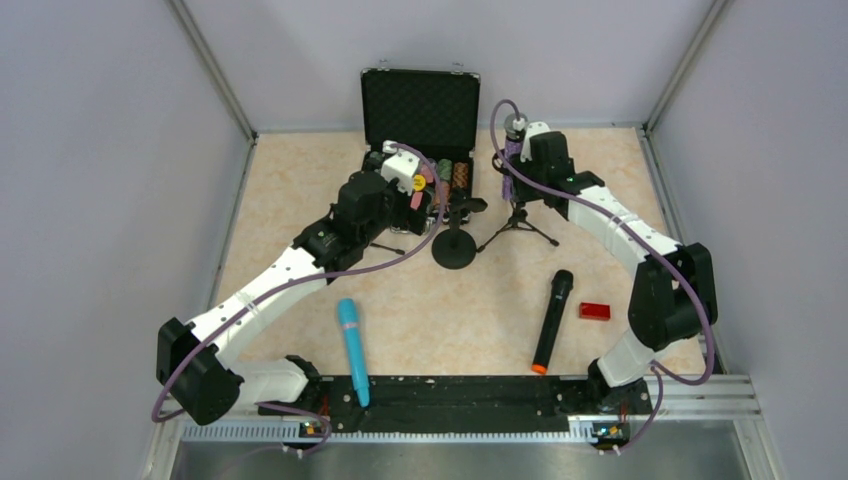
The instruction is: Attach the microphones to the stand
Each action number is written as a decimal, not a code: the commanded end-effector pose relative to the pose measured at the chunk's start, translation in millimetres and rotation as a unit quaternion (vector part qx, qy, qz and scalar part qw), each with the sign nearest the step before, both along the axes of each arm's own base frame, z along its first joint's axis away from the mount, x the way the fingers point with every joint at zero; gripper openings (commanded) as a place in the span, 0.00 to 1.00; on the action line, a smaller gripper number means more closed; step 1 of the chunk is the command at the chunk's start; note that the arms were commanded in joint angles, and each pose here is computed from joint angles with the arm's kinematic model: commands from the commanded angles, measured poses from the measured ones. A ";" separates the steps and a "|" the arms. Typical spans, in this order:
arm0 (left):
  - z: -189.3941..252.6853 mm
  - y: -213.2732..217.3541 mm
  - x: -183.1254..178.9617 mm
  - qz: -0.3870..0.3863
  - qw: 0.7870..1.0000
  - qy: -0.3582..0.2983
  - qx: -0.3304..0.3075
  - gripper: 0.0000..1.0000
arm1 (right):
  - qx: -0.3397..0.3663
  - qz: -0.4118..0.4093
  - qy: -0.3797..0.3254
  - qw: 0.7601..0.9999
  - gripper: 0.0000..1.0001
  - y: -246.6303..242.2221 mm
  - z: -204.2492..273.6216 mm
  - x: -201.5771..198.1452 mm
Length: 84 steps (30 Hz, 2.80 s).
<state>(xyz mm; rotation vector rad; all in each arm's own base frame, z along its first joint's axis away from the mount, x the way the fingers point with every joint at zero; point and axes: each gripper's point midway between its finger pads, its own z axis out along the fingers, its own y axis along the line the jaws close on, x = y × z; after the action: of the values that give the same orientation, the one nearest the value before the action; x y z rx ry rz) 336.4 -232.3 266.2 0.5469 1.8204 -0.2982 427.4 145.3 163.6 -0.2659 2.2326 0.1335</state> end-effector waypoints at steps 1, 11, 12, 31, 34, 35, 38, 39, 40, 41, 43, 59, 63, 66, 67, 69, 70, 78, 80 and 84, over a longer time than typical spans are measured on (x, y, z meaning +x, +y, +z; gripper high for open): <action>21.1 -2.8 -0.6 -0.004 0.999 -0.029 -0.024 0.94 | 0.010 0.008 -0.085 0.996 0.00 0.1 56.2 14.3; 19.1 -5.5 -0.9 -0.009 0.999 -0.024 -0.027 0.94 | 0.029 0.003 -0.155 0.987 0.00 -3.5 95.4 12.0; 19.5 -6.1 -1.4 -0.011 0.999 -0.024 -0.028 0.94 | 0.029 0.004 -0.161 0.987 0.00 -3.5 98.5 11.8; 23.3 -9.3 -4.4 -0.020 0.999 -0.024 -0.037 0.93 | 0.032 -0.004 -0.270 0.962 0.00 -7.9 179.4 36.6; 22.0 -10.4 -4.1 -0.022 0.999 -0.022 -0.037 0.92 | 0.036 -0.009 -0.286 0.958 0.00 -11.9 189.1 39.7; 21.7 -11.0 -4.1 -0.024 0.999 -0.021 -0.037 0.92 | 0.037 -0.011 -0.289 0.956 0.00 -13.1 191.6 40.2; 22.1 -11.9 -4.9 -0.027 0.999 -0.021 -0.038 0.92 | 0.040 -0.014 -0.300 0.953 0.00 -16.3 198.7 41.6; 21.3 -12.3 -4.6 -0.027 0.999 -0.020 -0.037 0.92 | 0.044 -0.015 -0.308 0.950 0.00 -16.1 203.2 42.6; 20.7 -12.0 -4.4 -0.026 0.999 -0.020 -0.037 0.92 | 0.046 -0.016 -0.312 0.949 0.00 -16.6 205.3 43.4; 21.0 -11.7 -4.1 -0.025 0.999 -0.020 -0.037 0.92 | 0.050 -0.014 -0.316 0.947 0.00 -16.3 207.6 44.0; 21.1 -11.9 -3.7 -0.025 0.999 -0.021 -0.037 0.92 | 0.060 -0.015 -0.323 0.944 0.00 -17.3 212.2 46.6; 19.5 -11.4 -2.6 -0.022 0.999 -0.019 -0.035 0.91 | 0.084 -0.009 -0.370 0.925 0.00 -17.1 237.0 69.9; 17.0 -13.0 -2.2 -0.024 0.999 -0.015 -0.033 0.91 | 0.106 -0.004 -0.380 0.919 0.00 -15.1 246.3 75.6; 17.0 -13.4 -2.2 -0.025 0.999 -0.015 -0.033 0.91 | 0.110 -0.005 -0.387 0.915 0.00 -17.5 253.1 82.2; 16.6 -13.0 -2.1 -0.024 0.999 -0.015 -0.032 0.91 | 0.109 -0.007 -0.390 0.914 0.00 -19.0 255.4 85.1; 16.6 -12.1 -1.5 -0.021 0.999 -0.016 -0.032 0.91 | 0.111 -0.003 -0.396 0.912 0.00 -19.2 262.3 88.6; 15.1 -12.7 -1.5 -0.021 0.999 -0.015 -0.030 0.91 | 0.113 0.003 -0.398 0.910 0.00 -17.5 265.6 89.8; 13.1 -12.7 -0.8 -0.020 0.999 -0.012 -0.029 0.91 | 0.126 0.004 -0.412 0.902 0.00 -20.6 269.5 106.4; 13.2 -12.6 -0.7 -0.020 0.999 -0.013 -0.029 0.91 | 0.128 0.006 -0.410 0.903 0.00 -20.3 265.5 112.7; 11.8 -12.0 -0.1 -0.017 0.999 -0.012 -0.027 0.91 | 0.125 0.006 -0.400 0.908 0.00 -18.3 251.6 128.7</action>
<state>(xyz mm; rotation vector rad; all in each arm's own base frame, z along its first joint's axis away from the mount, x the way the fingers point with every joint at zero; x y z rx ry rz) 332.4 -240.2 263.9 0.5682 1.8249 -0.3444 544.5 126.8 332.7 -0.1660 1.6305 0.2322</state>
